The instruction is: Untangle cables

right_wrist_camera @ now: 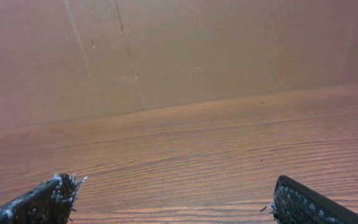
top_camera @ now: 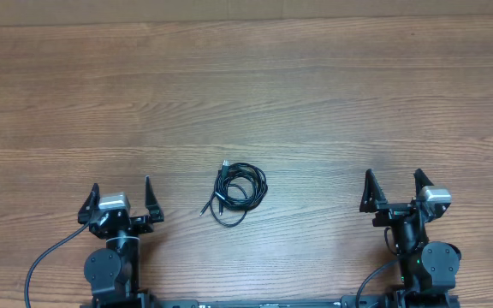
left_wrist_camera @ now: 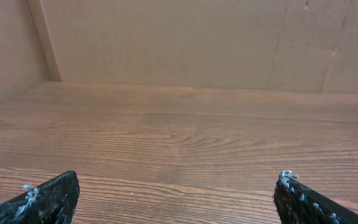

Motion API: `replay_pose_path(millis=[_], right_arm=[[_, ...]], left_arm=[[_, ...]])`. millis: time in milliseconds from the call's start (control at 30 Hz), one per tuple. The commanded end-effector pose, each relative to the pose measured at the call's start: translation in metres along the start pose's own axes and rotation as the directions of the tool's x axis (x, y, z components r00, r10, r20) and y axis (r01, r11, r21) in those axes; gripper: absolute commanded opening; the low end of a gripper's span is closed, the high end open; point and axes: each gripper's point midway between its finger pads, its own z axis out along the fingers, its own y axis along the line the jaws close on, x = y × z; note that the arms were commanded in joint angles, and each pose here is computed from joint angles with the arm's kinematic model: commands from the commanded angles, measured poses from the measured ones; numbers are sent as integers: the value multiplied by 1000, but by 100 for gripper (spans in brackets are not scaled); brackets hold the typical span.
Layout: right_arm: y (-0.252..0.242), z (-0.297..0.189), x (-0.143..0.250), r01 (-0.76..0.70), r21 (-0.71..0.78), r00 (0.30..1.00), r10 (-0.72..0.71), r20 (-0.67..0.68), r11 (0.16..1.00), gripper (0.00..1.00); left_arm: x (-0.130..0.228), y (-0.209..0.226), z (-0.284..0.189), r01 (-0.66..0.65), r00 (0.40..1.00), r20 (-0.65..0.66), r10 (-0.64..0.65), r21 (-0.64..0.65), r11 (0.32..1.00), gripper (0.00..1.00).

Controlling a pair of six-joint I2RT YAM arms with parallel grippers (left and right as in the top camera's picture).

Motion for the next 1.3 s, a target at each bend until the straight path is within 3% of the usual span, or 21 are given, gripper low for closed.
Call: replay_pose_path(millis=[0,1133,1267], right_arm=[[-1,1,3,-2,8,1000,2,-3,1000,100],[-1,1,3,-2,8,1000,2,-3,1000,100],[-1,1,3,-2,8,1000,2,-3,1000,100]], left_arm=[[2,-1,0,-18,1000,-2,18,10,1000,100],[2,-1,0,-18,1000,-2,18,10,1000,100],[2,7,0,-20,1000,-5,19,-37,999,100]])
